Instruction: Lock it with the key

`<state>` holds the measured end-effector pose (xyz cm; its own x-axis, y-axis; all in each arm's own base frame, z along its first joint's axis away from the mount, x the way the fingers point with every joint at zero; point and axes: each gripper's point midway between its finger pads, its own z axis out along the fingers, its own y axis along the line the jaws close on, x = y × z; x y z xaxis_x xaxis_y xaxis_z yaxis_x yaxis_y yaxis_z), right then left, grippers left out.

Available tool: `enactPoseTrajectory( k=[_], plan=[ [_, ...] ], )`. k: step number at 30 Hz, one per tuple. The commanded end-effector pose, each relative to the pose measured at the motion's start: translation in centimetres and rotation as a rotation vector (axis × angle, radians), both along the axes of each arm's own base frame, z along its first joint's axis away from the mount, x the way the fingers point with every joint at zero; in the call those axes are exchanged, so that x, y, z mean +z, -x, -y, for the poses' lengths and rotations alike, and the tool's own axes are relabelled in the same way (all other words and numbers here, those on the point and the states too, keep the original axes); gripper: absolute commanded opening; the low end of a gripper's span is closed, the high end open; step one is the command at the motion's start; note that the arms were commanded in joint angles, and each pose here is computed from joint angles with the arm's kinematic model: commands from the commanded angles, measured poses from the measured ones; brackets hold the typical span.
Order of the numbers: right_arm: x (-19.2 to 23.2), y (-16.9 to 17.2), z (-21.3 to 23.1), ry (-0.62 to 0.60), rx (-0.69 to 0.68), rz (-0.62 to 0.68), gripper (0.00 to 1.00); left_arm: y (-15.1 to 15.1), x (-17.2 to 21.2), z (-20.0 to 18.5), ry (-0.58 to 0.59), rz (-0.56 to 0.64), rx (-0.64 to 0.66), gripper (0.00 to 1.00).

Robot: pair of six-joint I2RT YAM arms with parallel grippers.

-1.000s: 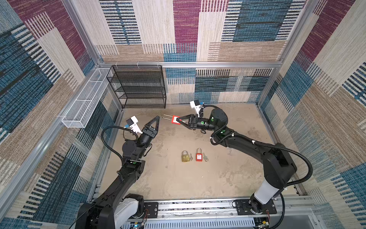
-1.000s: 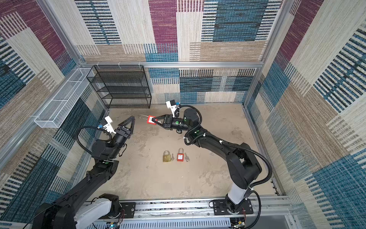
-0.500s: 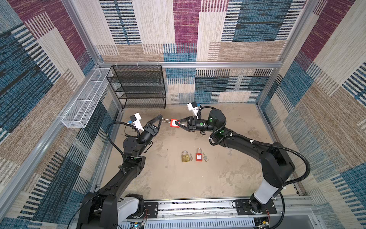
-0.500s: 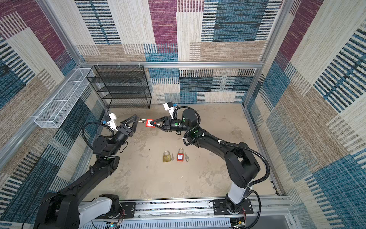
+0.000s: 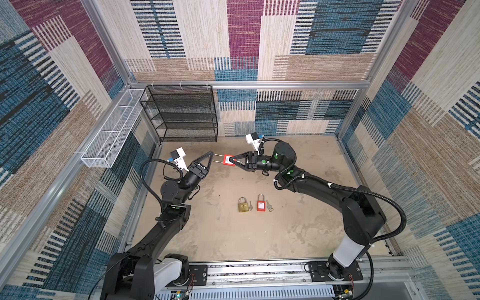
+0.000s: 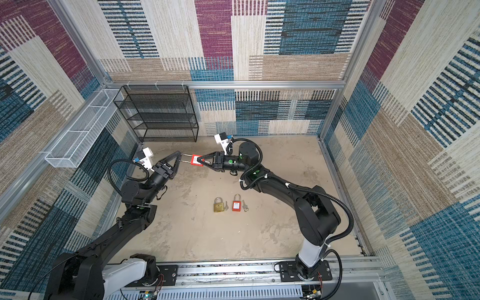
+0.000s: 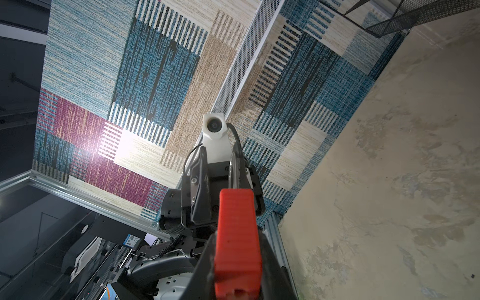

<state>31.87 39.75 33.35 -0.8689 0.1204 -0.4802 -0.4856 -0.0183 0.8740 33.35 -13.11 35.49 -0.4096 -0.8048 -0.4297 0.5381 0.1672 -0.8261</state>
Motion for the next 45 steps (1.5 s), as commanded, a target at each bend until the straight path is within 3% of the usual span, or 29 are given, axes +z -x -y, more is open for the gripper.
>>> enactPoseTrajectory(
  k=[1, 6, 14, 24, 36, 45],
  plan=[
    [0.9, 0.2, 0.0, -0.017, 0.005, 0.034, 0.05, 0.7, 1.3, 0.0, 0.02, 0.047, -0.02, 0.28],
    [1.2, 0.3, 0.0, -0.028, 0.016, 0.028, 0.05, 0.8, 1.3, 0.1, 0.016, 0.051, -0.02, 0.22],
    [1.2, 0.5, -0.3, -0.044, 0.046, 0.015, 0.04, 0.9, 1.4, 0.3, 0.009, 0.055, -0.032, 0.0],
    [1.5, 0.5, -0.5, -0.055, 0.057, 0.03, 0.04, 0.9, 1.3, 0.6, 0.009, 0.045, -0.055, 0.0],
    [2.0, -0.1, -1.1, 0.013, 0.005, 0.178, 0.03, 0.8, 1.6, 0.9, 0.003, 0.019, -0.071, 0.0],
    [2.6, 0.5, -2.0, -0.053, 0.068, 0.118, 0.03, 0.7, 0.8, 2.1, -0.039, 0.006, -0.117, 0.0]
  ],
)
